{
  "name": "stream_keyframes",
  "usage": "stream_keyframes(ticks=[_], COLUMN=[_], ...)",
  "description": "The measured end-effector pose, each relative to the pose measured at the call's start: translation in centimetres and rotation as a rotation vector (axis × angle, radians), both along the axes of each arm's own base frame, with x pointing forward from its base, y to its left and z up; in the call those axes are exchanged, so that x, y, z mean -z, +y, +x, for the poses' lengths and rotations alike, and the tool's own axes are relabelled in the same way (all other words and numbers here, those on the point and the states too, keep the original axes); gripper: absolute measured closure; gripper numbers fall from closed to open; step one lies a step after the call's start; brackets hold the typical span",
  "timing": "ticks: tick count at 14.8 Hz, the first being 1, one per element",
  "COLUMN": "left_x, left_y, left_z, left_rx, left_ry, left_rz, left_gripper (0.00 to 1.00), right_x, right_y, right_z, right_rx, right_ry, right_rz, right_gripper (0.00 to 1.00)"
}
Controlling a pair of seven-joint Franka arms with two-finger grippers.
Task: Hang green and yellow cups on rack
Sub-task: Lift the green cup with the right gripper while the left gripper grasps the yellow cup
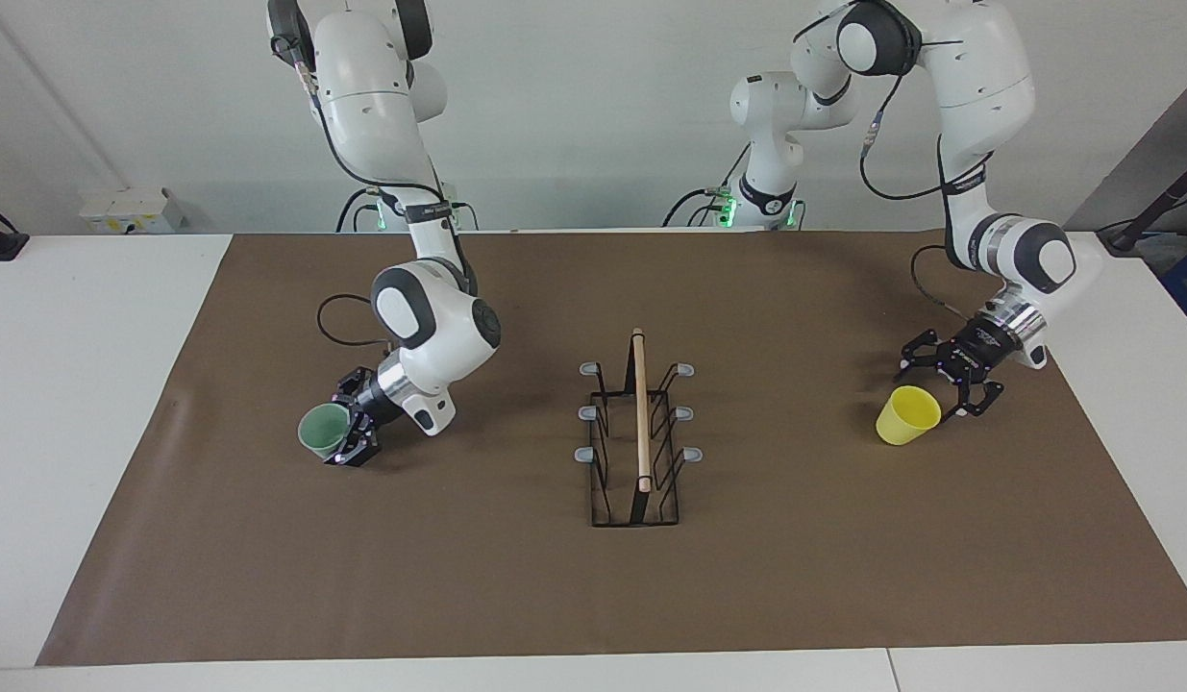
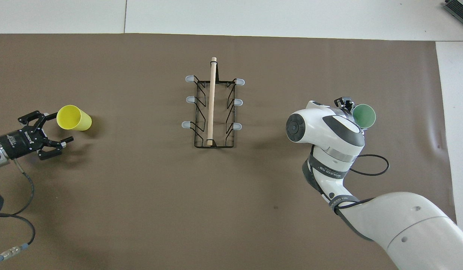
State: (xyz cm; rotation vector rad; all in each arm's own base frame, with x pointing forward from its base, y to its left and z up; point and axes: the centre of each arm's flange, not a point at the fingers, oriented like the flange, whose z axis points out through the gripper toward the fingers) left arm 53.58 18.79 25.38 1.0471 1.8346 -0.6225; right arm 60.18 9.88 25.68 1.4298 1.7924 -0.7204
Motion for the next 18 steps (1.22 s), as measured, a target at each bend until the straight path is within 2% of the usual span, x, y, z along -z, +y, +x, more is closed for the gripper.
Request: stream_keyframes(ticks=[1,5,8,10,13,18], left_x=[0.2,1.6,2.7,3.1,3.5,3.8], left_y=[0.1,-1.3,-2.5,-3.3,-4.4,-5.9], left_z=[0.0,-0.4,-0.8,-0.8,-0.5,-0.1], left_rx=[-0.023,-0.088,-0.113,-0.14,-0.172,-0.192], left_ry=[-0.003,-0.007,-0.019,-0.031,-0.031,-0.03], left_rz=[-0.001,-0.022,-0.021,-0.02,-0.017,-0.027], left_gripper=[0.0,0.0,0.0,0.0,0.0,0.0], right_x=[-0.1,-0.8,-3.2,-6.3,-11.0,-14.1], right_y=[0.0,0.0,-1.1,-3.3,-5.6,-6.3], right_z=[0.0,0.5,1.2,1.7,1.9,1.9], right_rx=[0.011,0.056,0.164,0.263,0.4,0.564], right_ry=[-0.016,-0.075,-0.127,-0.159,-0.178,-0.216], right_rz=[0.003,0.011,0.087,0.175,0.356,0.629], right_gripper=[0.28,0.29,0.29,0.29,0.29,0.29])
